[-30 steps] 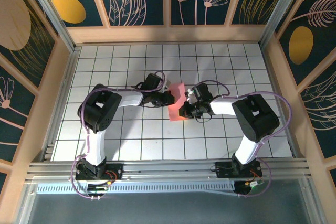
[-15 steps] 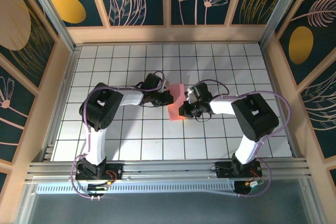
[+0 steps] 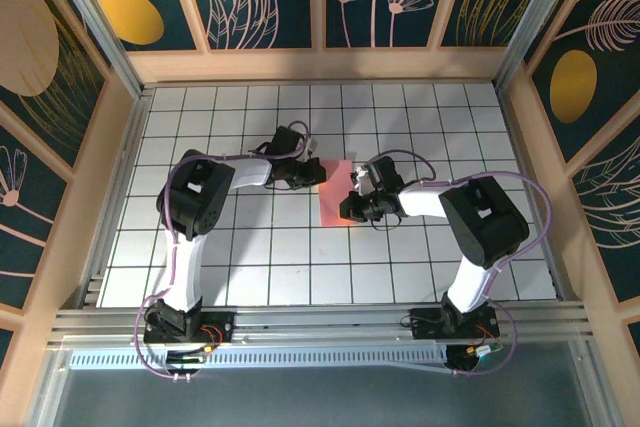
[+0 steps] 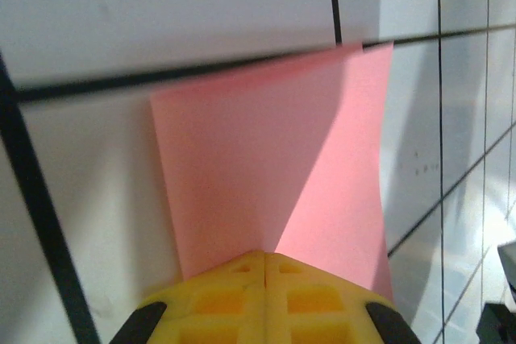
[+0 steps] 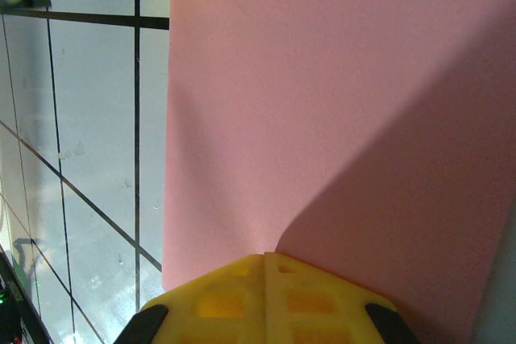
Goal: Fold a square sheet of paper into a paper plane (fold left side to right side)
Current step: First fold the square sheet of paper in half at the center of the table, then hold the square sheet of paper at the center of the table.
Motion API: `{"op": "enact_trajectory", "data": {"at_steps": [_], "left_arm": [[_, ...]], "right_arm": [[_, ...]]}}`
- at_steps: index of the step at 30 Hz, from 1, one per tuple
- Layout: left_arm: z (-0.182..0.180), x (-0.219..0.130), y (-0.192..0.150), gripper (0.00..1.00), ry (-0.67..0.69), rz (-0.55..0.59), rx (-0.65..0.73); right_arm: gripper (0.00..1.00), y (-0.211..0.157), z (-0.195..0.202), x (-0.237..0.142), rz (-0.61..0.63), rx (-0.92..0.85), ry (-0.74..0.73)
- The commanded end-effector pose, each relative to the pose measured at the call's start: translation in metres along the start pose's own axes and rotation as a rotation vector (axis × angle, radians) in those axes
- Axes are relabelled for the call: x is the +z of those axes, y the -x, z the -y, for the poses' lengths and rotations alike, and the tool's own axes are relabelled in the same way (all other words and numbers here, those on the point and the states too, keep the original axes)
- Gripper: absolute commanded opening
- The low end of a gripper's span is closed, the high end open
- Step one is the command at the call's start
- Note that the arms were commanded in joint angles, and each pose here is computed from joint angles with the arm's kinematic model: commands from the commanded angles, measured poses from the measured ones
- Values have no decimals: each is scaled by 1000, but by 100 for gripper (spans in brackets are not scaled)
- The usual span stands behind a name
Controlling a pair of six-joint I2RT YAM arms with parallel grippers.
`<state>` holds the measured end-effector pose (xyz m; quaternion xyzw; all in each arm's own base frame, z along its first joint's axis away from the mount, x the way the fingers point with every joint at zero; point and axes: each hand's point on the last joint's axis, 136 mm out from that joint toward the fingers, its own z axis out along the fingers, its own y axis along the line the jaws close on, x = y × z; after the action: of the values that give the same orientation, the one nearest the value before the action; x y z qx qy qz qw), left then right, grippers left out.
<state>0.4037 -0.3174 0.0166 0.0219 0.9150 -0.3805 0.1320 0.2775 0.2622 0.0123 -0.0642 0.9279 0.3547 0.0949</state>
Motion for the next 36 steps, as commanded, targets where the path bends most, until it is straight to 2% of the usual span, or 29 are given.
{"op": "enact_trajectory", "data": {"at_steps": [1, 9, 18, 26, 31, 36], "left_arm": [[-38, 0, 29, 5, 113, 68, -3], [-51, 5, 53, 5, 133, 98, -19], [-58, 5, 61, 4, 123, 121, -38], [-19, -47, 79, 4, 123, 228, 46], [4, -81, 60, 4, 80, 258, 33], [29, -76, 13, 3, 38, 179, 49]], "right_arm": [[0, -52, 82, 5, -126, 111, -298], [0, -51, 81, 5, -123, 112, -295], [0, -51, 79, 5, -122, 118, -280], [0, -47, 72, 5, -109, 118, -256], [0, -46, 69, 4, -100, 122, -243], [0, -45, 69, 4, -91, 122, -243]]}}
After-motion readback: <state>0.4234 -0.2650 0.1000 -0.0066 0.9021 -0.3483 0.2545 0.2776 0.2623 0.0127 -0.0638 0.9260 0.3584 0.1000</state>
